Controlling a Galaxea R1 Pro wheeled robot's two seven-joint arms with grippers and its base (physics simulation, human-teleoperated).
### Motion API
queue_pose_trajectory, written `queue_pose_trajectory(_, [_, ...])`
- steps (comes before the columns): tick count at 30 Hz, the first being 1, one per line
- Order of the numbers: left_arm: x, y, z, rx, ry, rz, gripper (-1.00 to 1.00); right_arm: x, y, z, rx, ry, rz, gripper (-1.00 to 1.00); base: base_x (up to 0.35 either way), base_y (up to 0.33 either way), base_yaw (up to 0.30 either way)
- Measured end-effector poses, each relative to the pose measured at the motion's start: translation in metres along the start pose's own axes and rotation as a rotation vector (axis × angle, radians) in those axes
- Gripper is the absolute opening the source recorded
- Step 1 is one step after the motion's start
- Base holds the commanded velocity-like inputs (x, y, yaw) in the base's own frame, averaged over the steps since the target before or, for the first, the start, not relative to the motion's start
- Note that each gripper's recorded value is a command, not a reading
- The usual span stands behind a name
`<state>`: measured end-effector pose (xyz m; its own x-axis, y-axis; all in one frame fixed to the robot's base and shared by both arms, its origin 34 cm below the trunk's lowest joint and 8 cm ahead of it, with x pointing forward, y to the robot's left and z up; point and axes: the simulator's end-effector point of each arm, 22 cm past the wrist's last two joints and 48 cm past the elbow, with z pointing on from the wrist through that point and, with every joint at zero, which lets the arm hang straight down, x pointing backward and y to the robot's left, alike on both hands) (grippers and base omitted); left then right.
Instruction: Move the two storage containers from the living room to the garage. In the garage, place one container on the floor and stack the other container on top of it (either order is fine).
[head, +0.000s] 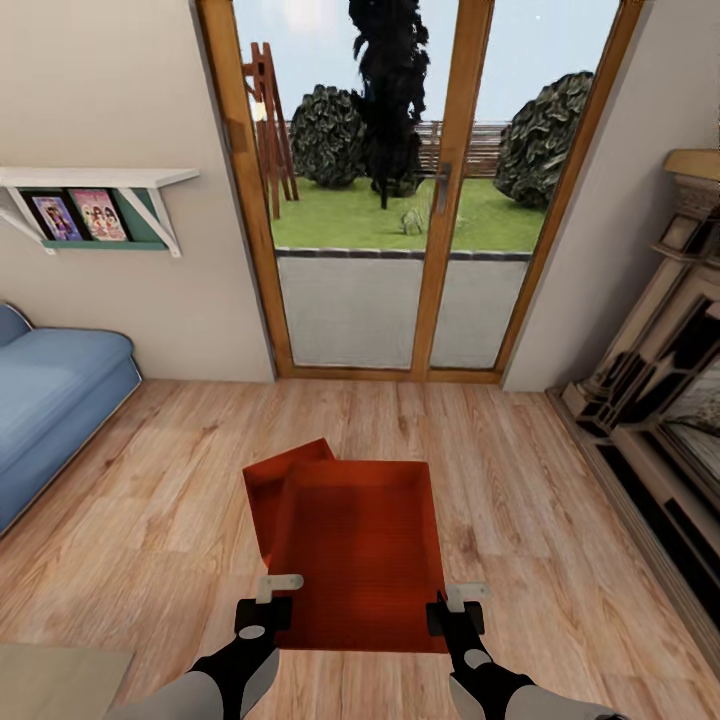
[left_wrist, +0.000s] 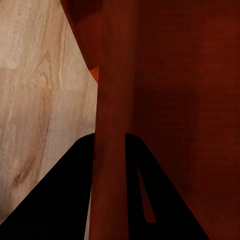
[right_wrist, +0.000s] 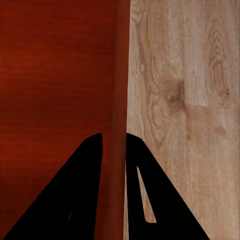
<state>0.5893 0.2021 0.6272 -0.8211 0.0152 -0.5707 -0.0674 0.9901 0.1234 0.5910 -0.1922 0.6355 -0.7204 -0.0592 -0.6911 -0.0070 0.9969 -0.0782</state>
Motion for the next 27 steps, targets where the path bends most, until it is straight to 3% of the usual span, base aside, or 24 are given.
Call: queue_pose_trajectory(27, [-0.021, 0.001, -0.008, 0.000, -0.041, -0.006, -1.00, -0.022, -0.002, -0.005, 0.002, -0.041, 0.003, -1.00, 0.000, 0.000, 0.000])
